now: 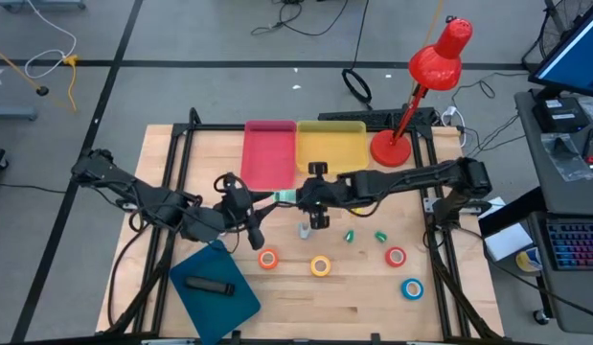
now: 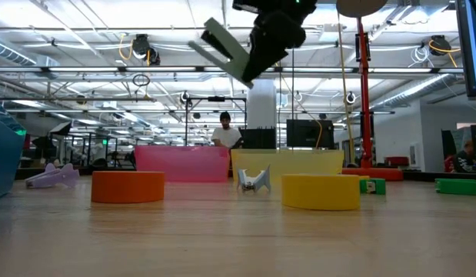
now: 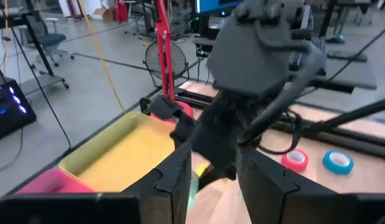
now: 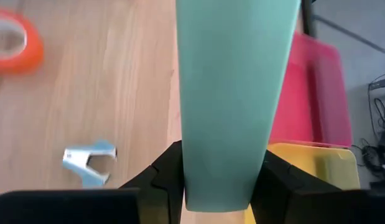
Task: Pick and place Stapler, Stapler remover, tape
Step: Put the large light green stapler into the blue bin
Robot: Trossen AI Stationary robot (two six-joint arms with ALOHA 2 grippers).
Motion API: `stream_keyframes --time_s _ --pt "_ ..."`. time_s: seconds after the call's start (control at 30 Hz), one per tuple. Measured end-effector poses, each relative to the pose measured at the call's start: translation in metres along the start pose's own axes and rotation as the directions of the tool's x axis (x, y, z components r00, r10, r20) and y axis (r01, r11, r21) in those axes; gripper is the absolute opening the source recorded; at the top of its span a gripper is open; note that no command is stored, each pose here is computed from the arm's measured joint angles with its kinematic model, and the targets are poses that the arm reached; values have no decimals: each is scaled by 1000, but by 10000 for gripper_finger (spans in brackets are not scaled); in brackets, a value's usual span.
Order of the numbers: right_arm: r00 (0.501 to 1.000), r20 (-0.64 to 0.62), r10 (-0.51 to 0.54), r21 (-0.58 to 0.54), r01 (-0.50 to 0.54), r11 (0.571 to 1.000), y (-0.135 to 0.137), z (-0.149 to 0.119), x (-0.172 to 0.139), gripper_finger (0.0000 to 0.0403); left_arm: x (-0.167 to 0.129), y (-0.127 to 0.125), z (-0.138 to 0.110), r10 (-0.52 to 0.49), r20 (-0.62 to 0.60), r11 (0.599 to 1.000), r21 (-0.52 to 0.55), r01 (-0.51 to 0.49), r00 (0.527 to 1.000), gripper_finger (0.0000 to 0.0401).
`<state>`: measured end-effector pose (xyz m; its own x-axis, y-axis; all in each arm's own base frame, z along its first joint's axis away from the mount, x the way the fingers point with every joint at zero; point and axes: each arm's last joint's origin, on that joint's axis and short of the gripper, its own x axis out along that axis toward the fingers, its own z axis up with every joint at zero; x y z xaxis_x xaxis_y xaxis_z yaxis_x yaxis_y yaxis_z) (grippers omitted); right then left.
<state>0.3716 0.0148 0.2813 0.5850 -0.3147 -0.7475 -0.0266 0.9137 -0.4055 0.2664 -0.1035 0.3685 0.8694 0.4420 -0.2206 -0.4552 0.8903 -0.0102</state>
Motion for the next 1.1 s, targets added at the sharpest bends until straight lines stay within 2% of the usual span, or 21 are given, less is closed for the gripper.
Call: stream_keyframes --time_s 0.13,0.3,0.47,0.67,0.93,1.1 --pt "996 -77 54 -83 -60 995 2 3 4 119 0 2 -5 3 -43 999 51 -1 999 127" --pt "990 -99 105 -123 -117 985 4 5 6 119 2 3 -12 -11 -101 997 77 19 995 127" --pt "988 -92 124 -157 -137 978 4 6 6 119 21 3 -23 -62 -199 992 93 82 978 127" --pt "984 -124 129 -159 -148 976 4 3 6 119 49 3 -34 -134 -285 988 41 152 949 127" --pt "980 -148 133 -160 -156 975 4 0 5 119 58 11 -33 -192 -318 981 -39 189 929 127" --pt "971 -195 139 -175 -174 969 9 -3 21 119 62 15 -33 -244 -350 970 -98 224 905 127"
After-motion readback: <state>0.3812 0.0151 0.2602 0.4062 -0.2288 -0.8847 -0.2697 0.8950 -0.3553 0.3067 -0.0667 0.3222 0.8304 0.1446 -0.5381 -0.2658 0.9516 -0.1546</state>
